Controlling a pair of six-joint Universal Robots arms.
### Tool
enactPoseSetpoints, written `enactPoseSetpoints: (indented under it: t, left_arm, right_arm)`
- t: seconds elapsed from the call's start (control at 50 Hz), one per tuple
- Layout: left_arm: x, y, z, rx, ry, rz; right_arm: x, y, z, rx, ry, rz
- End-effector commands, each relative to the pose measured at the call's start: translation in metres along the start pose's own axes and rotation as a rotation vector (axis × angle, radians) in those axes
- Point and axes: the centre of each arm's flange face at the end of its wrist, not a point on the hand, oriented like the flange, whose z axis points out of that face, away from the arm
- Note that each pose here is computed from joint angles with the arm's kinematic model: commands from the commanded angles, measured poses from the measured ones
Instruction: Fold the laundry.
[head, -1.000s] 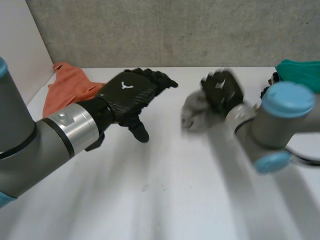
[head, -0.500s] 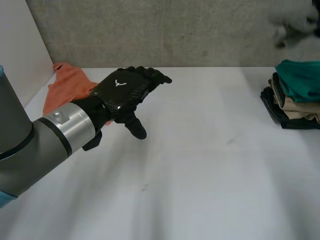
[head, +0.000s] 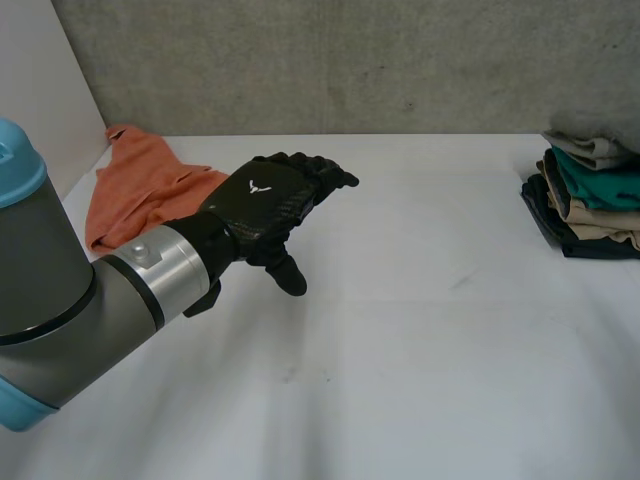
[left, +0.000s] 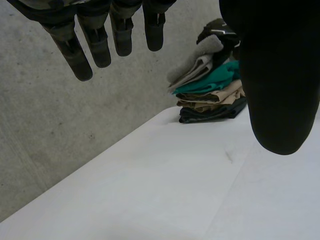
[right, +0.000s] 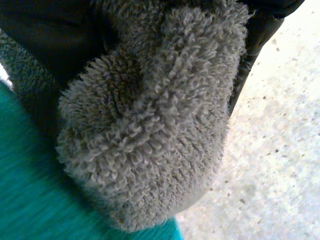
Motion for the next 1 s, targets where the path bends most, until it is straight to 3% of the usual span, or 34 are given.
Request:
enactPoseSetpoints:
  t: [0.02, 0.12, 0.26, 0.34, 0.44, 0.58, 0.7, 0.8, 0.86, 0.92, 1.0]
  left_arm:
    - [0.0, 0.0, 0.0, 0.001, -0.001, 0.001]
    - [0.0, -0.001, 0.0, 0.002, -0.001, 0.001]
    - [0.0, -0.003, -0.001, 0.008, -0.002, 0.004]
    - [0.0, -0.005, -0.001, 0.015, -0.003, 0.007]
    - [0.001, -0.006, -0.002, 0.018, -0.002, 0.008]
    - [0.0, -0.009, -0.002, 0.027, -0.003, 0.011]
    - [0.0, -0.011, -0.002, 0.03, -0.004, 0.013]
    - [-0.002, -0.014, -0.002, 0.042, -0.012, 0.019]
    - [-0.007, -0.022, -0.004, 0.069, -0.038, 0.04]
    - [-0.022, -0.032, -0.001, 0.134, -0.132, 0.073]
    - [-0.083, -0.042, 0.004, 0.227, -0.373, 0.118]
  right_arm:
    - [0.015, -0.005, -0.001, -0.003, 0.032, 0.012]
    - [0.003, 0.018, -0.014, -0.097, 0.025, 0.06]
    - [-0.007, 0.023, -0.028, -0.222, 0.025, -0.036]
    - [0.019, -0.01, -0.034, -0.277, 0.119, -0.093]
    - [0.033, -0.053, -0.05, -0.369, 0.183, -0.061]
    - [0.069, -0.06, -0.089, -0.494, 0.271, -0.058]
    - [0.109, -0.068, -0.106, -0.557, 0.35, -0.243]
    - [0.137, -0.1, -0.099, -0.575, 0.548, -0.421]
    - [0.118, -0.128, -0.072, -0.467, 0.541, -0.43]
    - [0.065, -0.169, -0.036, -0.268, 0.451, -0.352]
    - [-0.012, -0.209, -0.022, -0.073, 0.277, -0.206]
